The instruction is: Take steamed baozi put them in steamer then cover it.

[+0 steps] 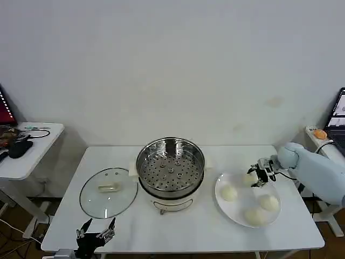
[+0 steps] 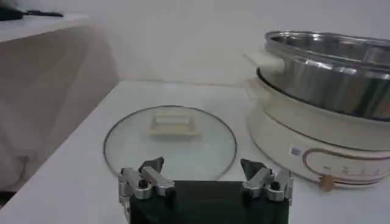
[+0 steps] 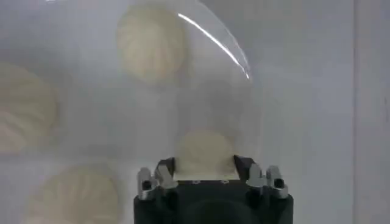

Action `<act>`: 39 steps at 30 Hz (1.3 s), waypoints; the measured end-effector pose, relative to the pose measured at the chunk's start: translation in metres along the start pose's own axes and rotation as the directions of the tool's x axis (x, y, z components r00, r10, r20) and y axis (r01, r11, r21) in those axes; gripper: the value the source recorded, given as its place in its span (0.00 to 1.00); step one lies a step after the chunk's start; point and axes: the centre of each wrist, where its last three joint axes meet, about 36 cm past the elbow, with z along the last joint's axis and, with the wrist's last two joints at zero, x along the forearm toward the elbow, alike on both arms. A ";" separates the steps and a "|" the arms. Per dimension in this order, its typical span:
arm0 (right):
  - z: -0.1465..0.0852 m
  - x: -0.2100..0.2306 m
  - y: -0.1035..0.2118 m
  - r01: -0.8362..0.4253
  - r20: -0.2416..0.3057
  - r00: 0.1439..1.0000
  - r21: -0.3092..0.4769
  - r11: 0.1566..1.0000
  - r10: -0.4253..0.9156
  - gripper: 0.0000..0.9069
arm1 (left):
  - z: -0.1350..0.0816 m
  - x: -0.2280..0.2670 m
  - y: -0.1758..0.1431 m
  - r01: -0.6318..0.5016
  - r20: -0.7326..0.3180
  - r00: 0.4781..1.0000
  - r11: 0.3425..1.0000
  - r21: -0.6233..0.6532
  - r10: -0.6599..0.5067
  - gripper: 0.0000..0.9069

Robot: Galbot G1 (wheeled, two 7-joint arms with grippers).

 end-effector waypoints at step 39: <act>-0.098 0.140 -0.065 -0.158 0.146 0.983 0.345 0.925 0.113 0.62 | 0.003 0.007 -0.004 -0.003 -0.014 1.000 1.000 -0.011 0.003 1.00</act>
